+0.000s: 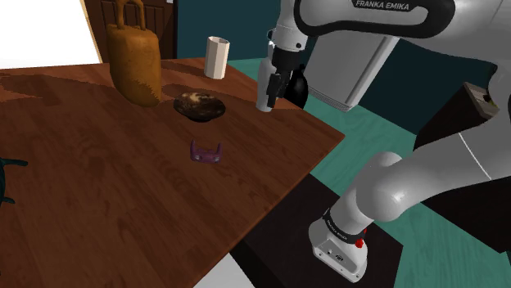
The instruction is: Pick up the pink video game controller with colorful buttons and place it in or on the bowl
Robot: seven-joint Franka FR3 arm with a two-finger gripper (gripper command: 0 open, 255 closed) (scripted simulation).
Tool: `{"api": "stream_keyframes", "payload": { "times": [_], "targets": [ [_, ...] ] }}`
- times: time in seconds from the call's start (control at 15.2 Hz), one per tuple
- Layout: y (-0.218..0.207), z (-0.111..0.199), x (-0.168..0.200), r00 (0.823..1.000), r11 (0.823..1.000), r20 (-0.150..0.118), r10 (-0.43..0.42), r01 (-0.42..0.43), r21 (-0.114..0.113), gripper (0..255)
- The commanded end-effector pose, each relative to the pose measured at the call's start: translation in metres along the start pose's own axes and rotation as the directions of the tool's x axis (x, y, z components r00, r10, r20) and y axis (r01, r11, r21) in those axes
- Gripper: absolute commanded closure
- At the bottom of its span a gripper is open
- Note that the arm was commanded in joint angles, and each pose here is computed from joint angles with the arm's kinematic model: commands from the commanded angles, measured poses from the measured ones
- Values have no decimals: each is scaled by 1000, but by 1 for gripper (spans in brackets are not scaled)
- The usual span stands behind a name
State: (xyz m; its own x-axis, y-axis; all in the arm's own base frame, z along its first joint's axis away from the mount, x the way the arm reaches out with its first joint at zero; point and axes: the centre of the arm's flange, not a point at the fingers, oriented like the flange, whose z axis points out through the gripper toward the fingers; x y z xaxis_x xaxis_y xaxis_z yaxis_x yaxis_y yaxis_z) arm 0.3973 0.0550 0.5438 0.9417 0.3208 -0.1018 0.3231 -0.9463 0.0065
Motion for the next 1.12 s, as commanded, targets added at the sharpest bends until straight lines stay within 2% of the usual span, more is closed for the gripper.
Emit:
{"api": "stream_keyframes", "payload": {
  "times": [0.0, 0.2, 0.46, 0.66, 0.99, 1.06],
  "targets": [
    [-12, 11, 19, 998, 998, -3, -68, 68, 3, 0],
    [-33, 26, 49, 986, 986, -6, -167, 167, 6, 0],
    [-64, 45, 85, 955, 955, -11, -296, 296, 10, 0],
    [-91, 59, 109, 921, 921, -15, -390, 390, 13, 0],
    [-141, 83, 144, 844, 844, -22, -537, 537, 16, 0],
    [-146, 85, 147, 835, 834, -23, -551, 551, 17, 0]
  ]
}}
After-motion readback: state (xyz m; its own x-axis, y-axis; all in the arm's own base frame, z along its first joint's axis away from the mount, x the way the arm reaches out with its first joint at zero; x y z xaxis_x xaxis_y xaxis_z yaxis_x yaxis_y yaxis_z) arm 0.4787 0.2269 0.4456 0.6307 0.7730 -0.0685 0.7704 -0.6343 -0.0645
